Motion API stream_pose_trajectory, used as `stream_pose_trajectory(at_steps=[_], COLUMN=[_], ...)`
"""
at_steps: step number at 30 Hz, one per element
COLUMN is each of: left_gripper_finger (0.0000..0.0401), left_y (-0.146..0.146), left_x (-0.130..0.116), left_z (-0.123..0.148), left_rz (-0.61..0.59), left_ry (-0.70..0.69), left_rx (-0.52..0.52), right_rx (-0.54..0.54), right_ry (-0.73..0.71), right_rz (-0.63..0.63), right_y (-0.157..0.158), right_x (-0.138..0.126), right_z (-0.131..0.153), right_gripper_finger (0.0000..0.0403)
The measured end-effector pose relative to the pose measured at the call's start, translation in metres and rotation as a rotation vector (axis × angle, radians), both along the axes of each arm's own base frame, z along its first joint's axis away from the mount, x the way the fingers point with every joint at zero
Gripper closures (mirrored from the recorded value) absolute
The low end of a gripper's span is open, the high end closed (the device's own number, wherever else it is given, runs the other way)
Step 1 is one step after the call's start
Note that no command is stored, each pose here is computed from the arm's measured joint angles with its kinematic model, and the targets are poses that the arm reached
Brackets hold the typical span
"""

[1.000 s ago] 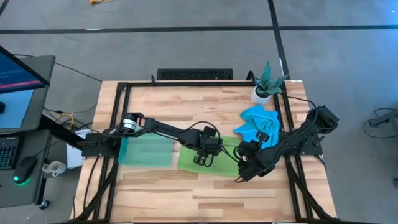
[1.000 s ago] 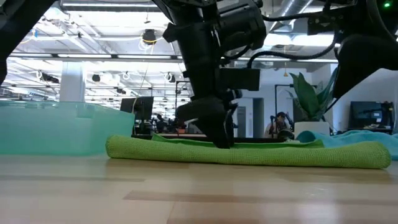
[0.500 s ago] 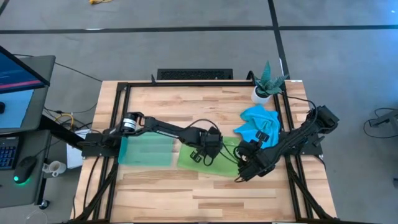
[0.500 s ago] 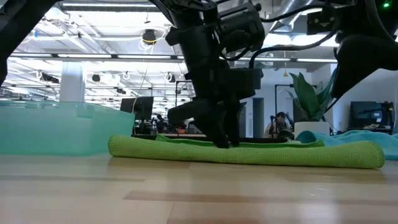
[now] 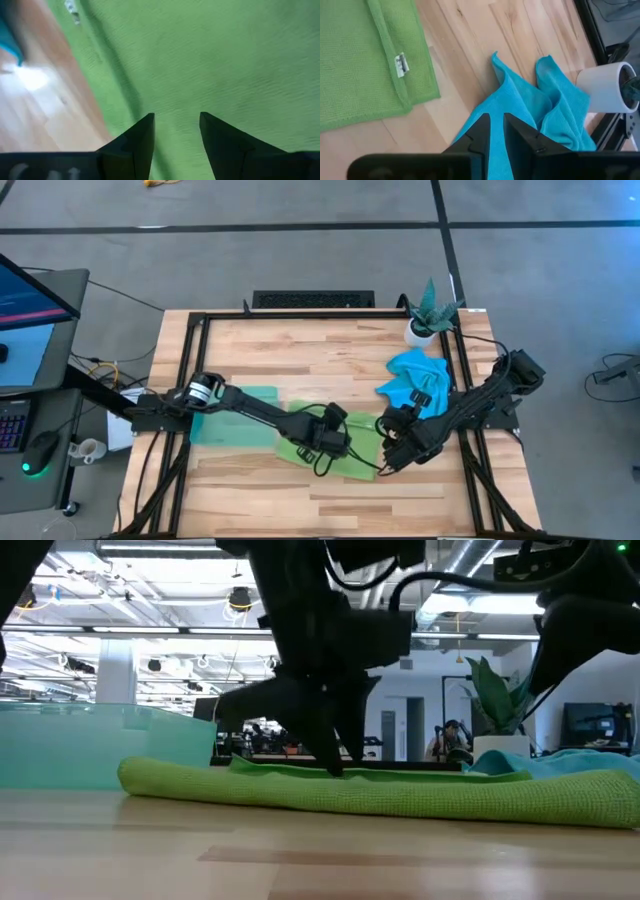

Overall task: Roll microfiber towels into tight, uniform cylinder then place into a basket
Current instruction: Fold the green towel

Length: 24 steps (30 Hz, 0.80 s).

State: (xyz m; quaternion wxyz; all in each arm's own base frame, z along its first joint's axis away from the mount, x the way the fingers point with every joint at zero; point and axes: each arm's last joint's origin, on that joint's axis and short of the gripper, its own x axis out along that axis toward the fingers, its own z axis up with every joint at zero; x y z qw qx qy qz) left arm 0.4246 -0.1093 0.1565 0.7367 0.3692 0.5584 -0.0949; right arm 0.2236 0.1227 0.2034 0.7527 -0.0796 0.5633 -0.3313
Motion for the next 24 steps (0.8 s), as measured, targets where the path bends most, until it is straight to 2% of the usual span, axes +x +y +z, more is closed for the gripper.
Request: stream_pose_trajectory(at_steps=[5, 8, 12, 15, 21, 24], left_gripper_finger=[0.025, 0.025, 0.025, 0.025, 0.025, 0.025], left_y=[-0.007, -0.006, -0.002, 0.0, 0.008, 0.016], left_x=[-0.011, -0.024, -0.036, -0.042, -0.044, -0.042], left_z=[0.015, 0.017, 0.007, -0.009, -0.018, -0.021], left_rz=[0.092, 0.206, 0.333, 0.341, 0.338, 0.29], left_ry=[0.007, 0.092, 0.244, 0.298, 0.271, 0.251], left_rx=[-0.054, -0.079, -0.199, -0.236, -0.238, -0.184], right_rx=[0.001, 0.004, 0.008, 0.011, 0.018, 0.019], right_ry=[0.011, 0.014, 0.012, 0.009, -0.003, -0.005], right_rz=[0.007, 0.015, 0.014, 0.014, 0.014, 0.014], right_y=[-0.004, -0.005, -0.005, -0.005, -0.004, -0.004], right_x=[0.003, 0.004, 0.005, 0.005, 0.006, 0.007], right_z=[0.0, 0.0, -0.001, -0.001, -0.001, -0.001], right_gripper_finger=[0.0328, 0.0328, 0.0328, 0.0328, 0.0328, 0.0328])
